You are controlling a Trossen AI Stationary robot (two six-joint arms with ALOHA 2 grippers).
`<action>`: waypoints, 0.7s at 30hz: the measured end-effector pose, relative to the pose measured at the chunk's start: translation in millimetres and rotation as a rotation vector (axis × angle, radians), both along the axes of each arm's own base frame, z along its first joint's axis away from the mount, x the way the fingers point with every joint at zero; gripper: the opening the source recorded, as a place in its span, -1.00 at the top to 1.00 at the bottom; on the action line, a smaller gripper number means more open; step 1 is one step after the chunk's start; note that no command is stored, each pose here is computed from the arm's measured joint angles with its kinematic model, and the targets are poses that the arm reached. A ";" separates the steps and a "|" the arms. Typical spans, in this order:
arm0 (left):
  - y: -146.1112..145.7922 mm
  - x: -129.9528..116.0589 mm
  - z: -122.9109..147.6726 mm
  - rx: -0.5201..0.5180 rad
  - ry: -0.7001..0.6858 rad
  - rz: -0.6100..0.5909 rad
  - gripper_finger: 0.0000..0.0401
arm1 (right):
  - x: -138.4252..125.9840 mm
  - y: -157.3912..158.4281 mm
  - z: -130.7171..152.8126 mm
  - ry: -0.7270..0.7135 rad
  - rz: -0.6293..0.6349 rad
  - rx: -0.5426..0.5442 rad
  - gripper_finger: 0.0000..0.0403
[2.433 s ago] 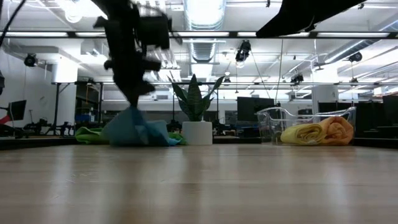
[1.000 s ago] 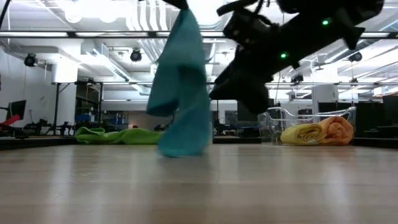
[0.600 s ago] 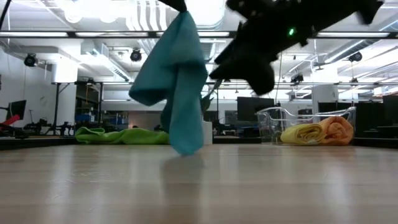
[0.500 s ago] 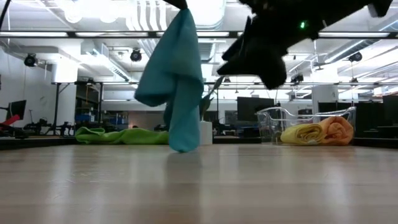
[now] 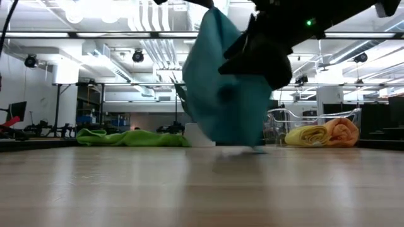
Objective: Roll microfiber towels into tight, uniform cylinder then place into a basket
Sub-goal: Fold the blue microfiber cloth
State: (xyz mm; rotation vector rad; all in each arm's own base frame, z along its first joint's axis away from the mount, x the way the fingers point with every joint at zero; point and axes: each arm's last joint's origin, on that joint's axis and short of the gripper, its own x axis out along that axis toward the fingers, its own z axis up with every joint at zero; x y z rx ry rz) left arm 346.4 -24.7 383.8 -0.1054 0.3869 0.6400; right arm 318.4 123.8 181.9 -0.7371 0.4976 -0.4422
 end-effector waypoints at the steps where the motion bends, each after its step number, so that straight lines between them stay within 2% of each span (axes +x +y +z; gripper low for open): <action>1: 0.5 0.3 -0.1 0.002 0.001 0.002 1.00 | -0.5 -0.5 0.0 -0.003 -0.037 -0.028 -0.12; 5: 0.7 -0.3 0.5 0.003 -0.001 0.002 1.00 | -2.1 -3.6 -2.8 0.008 -0.176 -0.148 -0.12; 8: 0.7 -4.4 2.8 0.001 0.007 -0.006 1.00 | -3.7 -3.1 -2.1 0.008 -0.205 -0.178 -0.12; 14: -0.4 -8.1 1.9 -0.005 0.042 -0.023 1.00 | -6.6 3.0 -0.9 0.027 -0.178 -0.205 -0.12; 21: -3.0 -7.0 2.5 -0.050 0.019 -0.059 1.00 | -5.4 0.5 -0.9 0.020 -0.187 -0.194 -0.12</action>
